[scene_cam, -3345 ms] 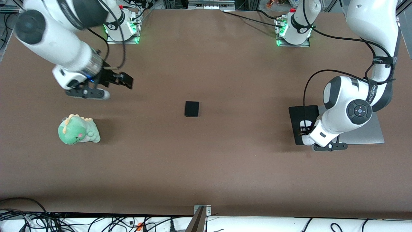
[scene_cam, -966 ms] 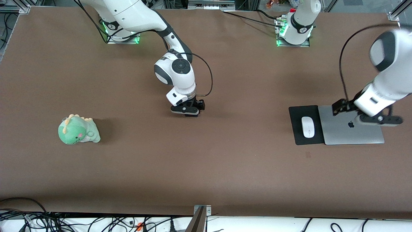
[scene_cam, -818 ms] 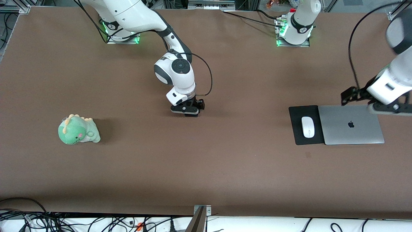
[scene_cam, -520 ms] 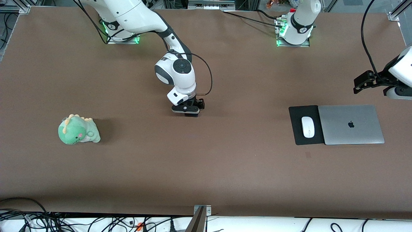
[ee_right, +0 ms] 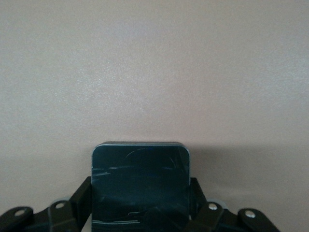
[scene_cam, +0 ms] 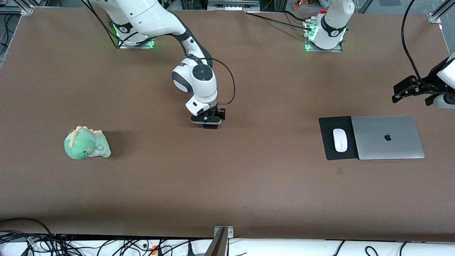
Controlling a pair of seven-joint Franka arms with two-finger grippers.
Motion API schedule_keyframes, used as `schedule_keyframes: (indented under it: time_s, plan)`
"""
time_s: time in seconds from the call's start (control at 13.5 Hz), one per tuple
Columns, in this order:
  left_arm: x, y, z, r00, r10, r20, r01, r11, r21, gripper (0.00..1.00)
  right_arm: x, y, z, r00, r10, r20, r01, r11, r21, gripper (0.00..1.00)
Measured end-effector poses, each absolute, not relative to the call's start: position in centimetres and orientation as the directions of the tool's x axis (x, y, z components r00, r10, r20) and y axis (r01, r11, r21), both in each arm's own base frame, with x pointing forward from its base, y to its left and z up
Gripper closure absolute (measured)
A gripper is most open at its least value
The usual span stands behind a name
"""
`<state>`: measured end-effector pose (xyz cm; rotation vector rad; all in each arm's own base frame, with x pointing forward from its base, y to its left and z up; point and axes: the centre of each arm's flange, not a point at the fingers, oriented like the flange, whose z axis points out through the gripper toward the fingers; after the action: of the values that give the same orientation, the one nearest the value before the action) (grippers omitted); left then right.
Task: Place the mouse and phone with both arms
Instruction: 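Lift the black phone with the right gripper toward the plush toy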
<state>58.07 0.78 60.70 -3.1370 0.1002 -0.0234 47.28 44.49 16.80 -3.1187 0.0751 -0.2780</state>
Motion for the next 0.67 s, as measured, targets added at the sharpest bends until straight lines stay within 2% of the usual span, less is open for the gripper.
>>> schedule_keyframes:
  time_s: [0.22,0.37,0.67]
  plan:
    - [58.2,0.6,60.7,0.998,-0.066,0.015,-0.066,-0.998,0.001,0.00,47.4,44.5,16.8,0.984,-0.044,0.171,-0.045,-0.999,0.003,0.20]
    - [58.2,0.6,60.8,0.998,-0.066,0.017,-0.066,-0.998,0.001,0.00,48.0,44.2,17.2,0.988,-0.031,0.150,-0.041,-0.997,0.061,0.20]
    - [58.4,0.6,60.5,0.998,-0.066,0.014,-0.066,-0.998,0.002,0.00,52.0,41.8,21.1,0.993,0.047,0.107,0.030,-0.987,0.161,0.20]
